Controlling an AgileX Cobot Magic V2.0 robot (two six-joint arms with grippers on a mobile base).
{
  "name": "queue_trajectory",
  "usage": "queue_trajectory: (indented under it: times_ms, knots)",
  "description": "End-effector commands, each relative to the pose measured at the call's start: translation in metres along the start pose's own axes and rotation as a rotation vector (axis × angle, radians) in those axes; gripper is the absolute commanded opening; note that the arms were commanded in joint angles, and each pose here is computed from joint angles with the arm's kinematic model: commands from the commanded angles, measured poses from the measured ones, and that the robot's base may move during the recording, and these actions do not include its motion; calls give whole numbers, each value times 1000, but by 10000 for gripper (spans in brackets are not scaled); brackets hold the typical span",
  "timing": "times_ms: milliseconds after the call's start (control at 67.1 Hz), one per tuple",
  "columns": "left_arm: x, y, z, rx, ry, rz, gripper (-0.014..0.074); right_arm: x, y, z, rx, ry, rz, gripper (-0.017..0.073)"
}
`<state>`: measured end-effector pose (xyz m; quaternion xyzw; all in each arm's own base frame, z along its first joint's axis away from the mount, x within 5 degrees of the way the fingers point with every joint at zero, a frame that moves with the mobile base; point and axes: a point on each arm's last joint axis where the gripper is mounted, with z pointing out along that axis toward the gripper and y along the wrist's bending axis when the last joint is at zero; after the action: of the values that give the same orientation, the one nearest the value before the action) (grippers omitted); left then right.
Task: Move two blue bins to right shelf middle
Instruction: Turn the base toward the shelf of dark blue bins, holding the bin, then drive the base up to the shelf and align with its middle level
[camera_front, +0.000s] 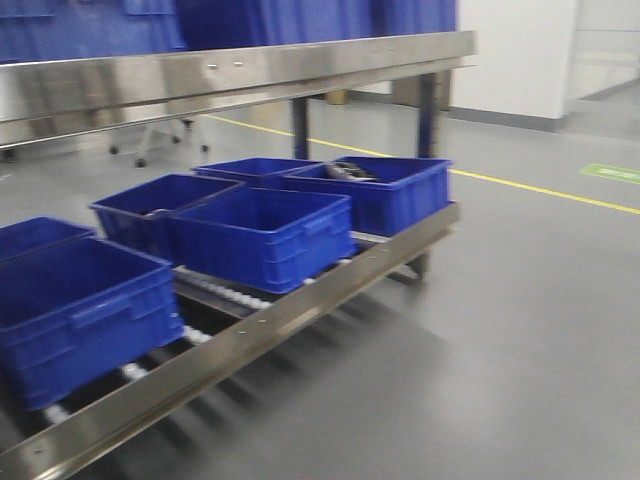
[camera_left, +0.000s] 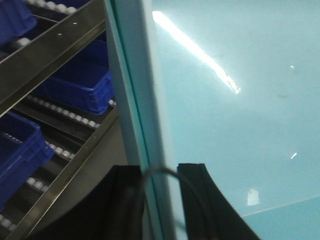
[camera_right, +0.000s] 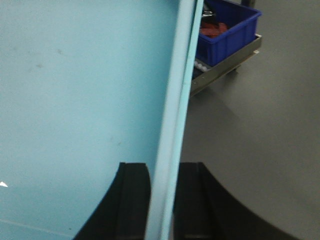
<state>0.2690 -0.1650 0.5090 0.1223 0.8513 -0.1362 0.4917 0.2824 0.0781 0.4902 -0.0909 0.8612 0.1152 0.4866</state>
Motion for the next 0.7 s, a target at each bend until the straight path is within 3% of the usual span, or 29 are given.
queue_trajectory:
  times_ms: [0,686]
  knots:
    - [-13,-1,-18,31,-122,16,-111,-12,-2,-11,18,-120,-30,-153]
    - [-13,-1,-18,31,-122,16,-111,-12,-2,-11,18,-120,-30,-153]
